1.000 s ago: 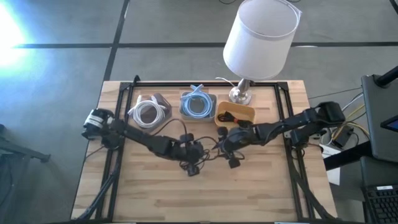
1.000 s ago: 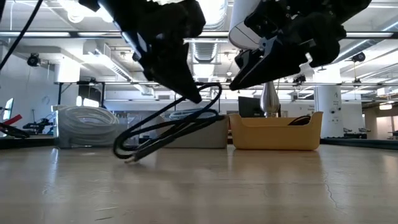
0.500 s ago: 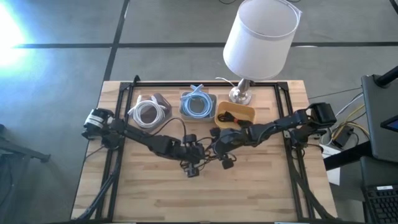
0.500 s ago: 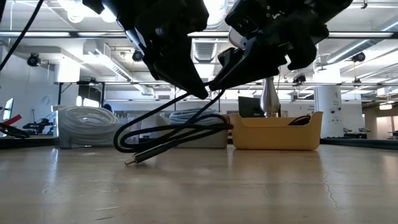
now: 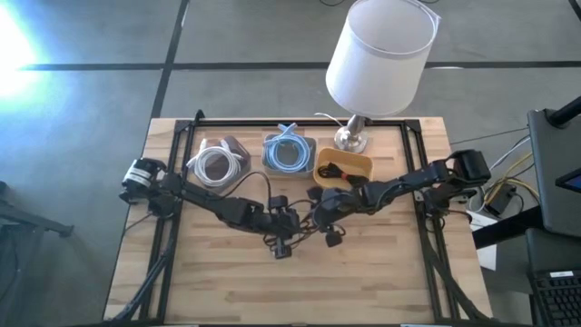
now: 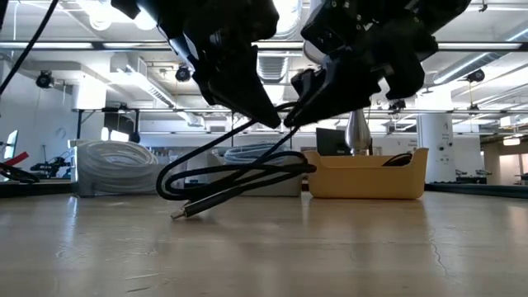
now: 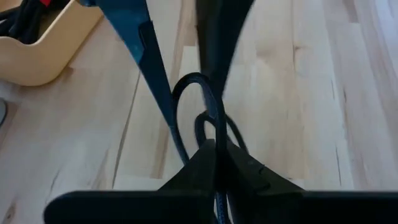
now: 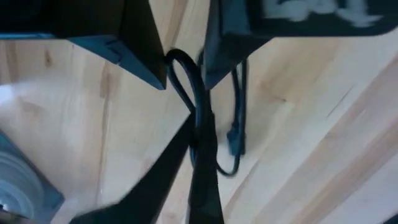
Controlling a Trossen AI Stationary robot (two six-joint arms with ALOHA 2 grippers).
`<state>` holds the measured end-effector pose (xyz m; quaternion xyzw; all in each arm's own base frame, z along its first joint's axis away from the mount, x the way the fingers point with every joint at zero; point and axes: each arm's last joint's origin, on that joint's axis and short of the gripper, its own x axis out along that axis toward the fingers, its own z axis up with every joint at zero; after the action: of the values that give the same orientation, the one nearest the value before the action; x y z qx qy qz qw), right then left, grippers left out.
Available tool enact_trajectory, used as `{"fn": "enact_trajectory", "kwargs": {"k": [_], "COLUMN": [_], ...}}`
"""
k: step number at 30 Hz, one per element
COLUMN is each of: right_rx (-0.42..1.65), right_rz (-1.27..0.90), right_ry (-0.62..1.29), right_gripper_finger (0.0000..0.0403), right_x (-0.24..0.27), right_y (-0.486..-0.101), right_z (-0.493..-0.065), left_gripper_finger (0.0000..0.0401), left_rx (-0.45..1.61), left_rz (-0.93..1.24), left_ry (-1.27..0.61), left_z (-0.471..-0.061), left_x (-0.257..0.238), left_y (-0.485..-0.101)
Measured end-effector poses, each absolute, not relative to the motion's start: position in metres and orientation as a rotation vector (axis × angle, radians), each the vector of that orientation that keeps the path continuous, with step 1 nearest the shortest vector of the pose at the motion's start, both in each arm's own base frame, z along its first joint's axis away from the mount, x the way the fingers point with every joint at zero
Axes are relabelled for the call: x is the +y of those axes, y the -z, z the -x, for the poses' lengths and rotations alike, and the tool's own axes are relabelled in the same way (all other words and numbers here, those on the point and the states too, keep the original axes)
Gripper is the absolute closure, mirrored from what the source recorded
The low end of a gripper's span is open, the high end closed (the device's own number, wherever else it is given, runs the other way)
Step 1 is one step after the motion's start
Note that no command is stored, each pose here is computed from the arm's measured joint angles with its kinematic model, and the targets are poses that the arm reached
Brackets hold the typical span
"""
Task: Pick & Place USB Port
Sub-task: Put the black USB cable into the yellow bin
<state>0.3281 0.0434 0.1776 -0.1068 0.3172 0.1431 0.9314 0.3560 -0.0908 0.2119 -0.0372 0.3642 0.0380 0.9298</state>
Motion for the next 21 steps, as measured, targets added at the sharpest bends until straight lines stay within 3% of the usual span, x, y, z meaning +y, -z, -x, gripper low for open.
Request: {"fn": "enact_trajectory", "kwargs": {"k": [9, 15, 21], "right_rx": [0.663, 0.732, 0.808], "right_rz": [0.239, 0.211, 0.128], "right_ry": [-0.275, -0.211, -0.172], "right_gripper_finger": [0.0386, 0.0389, 0.0389], "right_x": [0.0428, 0.0408, 0.0396], "right_y": [-0.1743, -0.1718, -0.1668], "right_z": [-0.3283, -0.3239, -0.3193], "left_gripper_finger": [0.0374, 0.0368, 0.0337], "left_rx": [0.749, 0.745, 0.75], "left_rz": [0.078, 0.103, 0.089], "left_ry": [-0.082, -0.101, -0.112], "left_z": [-0.3558, -0.3561, -0.3552], "left_x": [-0.0906, -0.0897, -0.0903], "left_y": [-0.2112, -0.211, -0.2103]}}
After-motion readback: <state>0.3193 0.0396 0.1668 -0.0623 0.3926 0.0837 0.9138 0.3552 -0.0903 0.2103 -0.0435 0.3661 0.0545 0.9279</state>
